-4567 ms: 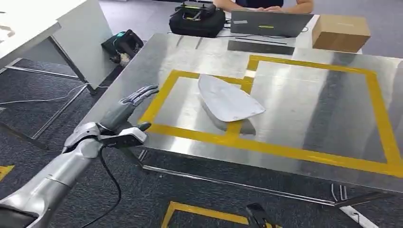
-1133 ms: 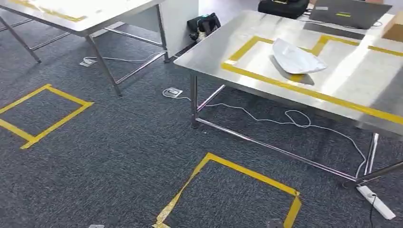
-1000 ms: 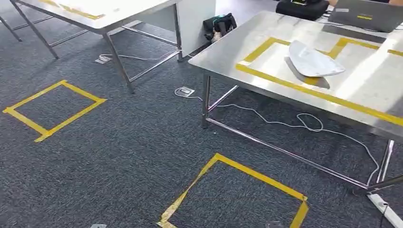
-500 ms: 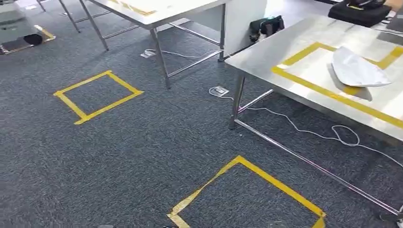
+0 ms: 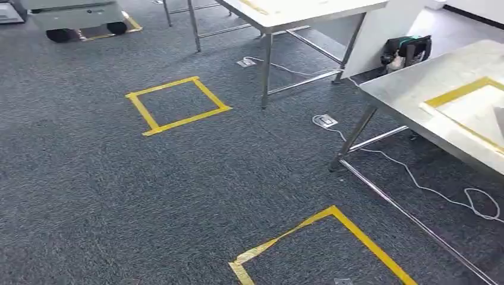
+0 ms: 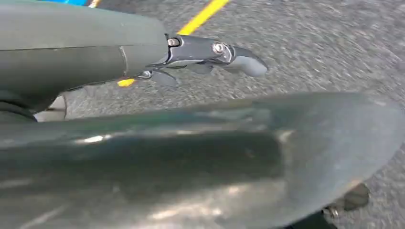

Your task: Take the parts from the cabinet and place them on the table.

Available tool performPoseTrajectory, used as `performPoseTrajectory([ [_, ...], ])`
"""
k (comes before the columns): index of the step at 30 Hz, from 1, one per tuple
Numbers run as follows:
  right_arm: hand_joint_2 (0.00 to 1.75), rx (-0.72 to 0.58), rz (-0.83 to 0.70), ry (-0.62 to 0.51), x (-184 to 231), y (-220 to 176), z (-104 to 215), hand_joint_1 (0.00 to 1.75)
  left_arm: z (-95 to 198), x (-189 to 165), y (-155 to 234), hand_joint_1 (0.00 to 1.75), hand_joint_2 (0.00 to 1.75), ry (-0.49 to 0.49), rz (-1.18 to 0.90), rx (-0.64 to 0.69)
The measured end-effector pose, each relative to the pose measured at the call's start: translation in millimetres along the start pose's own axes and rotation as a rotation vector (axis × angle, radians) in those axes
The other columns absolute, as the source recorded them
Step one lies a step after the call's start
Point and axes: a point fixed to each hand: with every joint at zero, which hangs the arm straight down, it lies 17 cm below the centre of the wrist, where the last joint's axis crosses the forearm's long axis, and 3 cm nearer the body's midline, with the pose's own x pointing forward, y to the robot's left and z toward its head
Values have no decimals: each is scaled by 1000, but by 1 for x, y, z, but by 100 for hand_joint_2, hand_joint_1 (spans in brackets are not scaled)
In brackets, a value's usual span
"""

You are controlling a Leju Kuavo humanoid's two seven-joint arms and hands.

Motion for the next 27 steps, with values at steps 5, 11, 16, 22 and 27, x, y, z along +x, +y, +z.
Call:
performPoseTrajectory([
  [5, 0, -9, -10, -1, 1, -5, -1, 0, 1, 4, -4, 0, 0, -7, -10, -2],
  [11, 0, -11, -23, 0, 1, -6, -2, 0, 2, 1, -6, 0, 0, -6, -18, 1],
  [16, 0, -21, -42, 21, -10, -13, -1, 0, 3, 3, -9, 0, 0, -7, -31, 5],
  [22, 0, -28, -46, 21, -10, -18, -2, 0, 6, 9, -18, 0, 0, -18, -30, -10],
  [27, 0, -29, -48, 19, -8, -19, -3, 0, 6, 11, -19, 0, 0, -20, -30, -10],
])
